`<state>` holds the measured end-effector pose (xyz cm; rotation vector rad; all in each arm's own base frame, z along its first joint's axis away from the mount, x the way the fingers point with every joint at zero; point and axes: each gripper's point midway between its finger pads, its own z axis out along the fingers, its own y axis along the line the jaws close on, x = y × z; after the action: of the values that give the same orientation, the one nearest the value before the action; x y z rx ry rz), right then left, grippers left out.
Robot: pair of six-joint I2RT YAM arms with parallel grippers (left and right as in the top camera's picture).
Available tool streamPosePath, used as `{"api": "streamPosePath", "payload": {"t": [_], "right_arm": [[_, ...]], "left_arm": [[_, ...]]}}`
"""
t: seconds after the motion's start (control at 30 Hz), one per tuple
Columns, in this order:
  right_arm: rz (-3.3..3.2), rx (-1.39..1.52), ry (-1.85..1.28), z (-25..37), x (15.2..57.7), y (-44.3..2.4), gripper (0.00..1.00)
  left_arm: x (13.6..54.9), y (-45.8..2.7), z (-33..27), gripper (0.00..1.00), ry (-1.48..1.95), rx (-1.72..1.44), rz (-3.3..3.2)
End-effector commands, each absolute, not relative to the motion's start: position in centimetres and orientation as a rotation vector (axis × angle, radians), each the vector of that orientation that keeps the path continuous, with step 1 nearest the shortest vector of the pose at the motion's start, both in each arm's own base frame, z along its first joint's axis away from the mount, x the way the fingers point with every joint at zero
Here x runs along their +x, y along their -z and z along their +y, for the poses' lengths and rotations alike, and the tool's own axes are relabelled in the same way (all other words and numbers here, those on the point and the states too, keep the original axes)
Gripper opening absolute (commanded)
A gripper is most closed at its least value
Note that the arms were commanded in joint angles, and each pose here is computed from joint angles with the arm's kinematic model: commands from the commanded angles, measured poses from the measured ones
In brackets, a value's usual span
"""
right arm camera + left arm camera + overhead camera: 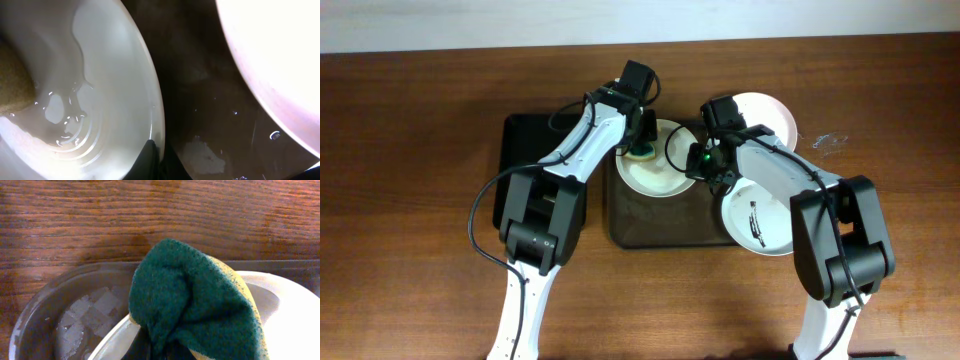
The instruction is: Clean dirty plates on tray and stack at the side
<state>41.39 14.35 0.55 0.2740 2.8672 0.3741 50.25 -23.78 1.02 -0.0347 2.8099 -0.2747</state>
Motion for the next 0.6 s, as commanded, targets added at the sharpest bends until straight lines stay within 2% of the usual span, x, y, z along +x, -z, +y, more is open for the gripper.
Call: {"api": "streamPosePath", "payload": {"t": [0.0, 0.1, 0.2, 0.33, 0.4, 0.5, 0.57], "right_arm": [[2.958, 0.256, -0.252, 12.5, 39.1, 2.3, 0.04], [2.957, 0.252, -0.252, 12.6, 39.1, 2.3, 0.04], [2.955, 0.251, -0.259, 12.6, 39.2, 2.3, 0.04], [2.955, 0.251, -0.260, 12.6, 39.2, 2.3, 0.04], [2.955, 0.251, -0.260, 12.6, 39.2, 2.3, 0.04], [2.955, 0.251, -0.259, 12.6, 39.2, 2.3, 0.04], [2.954, 0.251, -0.260, 12.6, 39.2, 2.3, 0.04]], "left_arm": [[46.7, 2.9, -27.2, 0.00, 0.628, 0.305, 2.928], [42.8, -0.8, -31.3, 0.00, 1.167, 0.722, 2.768], [42.8, -1.0, -31.4, 0.00, 1.184, 0.794, 2.719], [48.4, 1.5, -25.0, 0.00, 0.545, 0.288, 2.907], [51.2, 0.9, -19.4, 0.00, 0.081, -0.108, 2.862], [51.7, -0.6, -14.5, 0.00, -0.282, -0.387, 2.737], [50.2, -0.3, -13.8, 0.00, -0.324, -0.530, 2.752]]}}
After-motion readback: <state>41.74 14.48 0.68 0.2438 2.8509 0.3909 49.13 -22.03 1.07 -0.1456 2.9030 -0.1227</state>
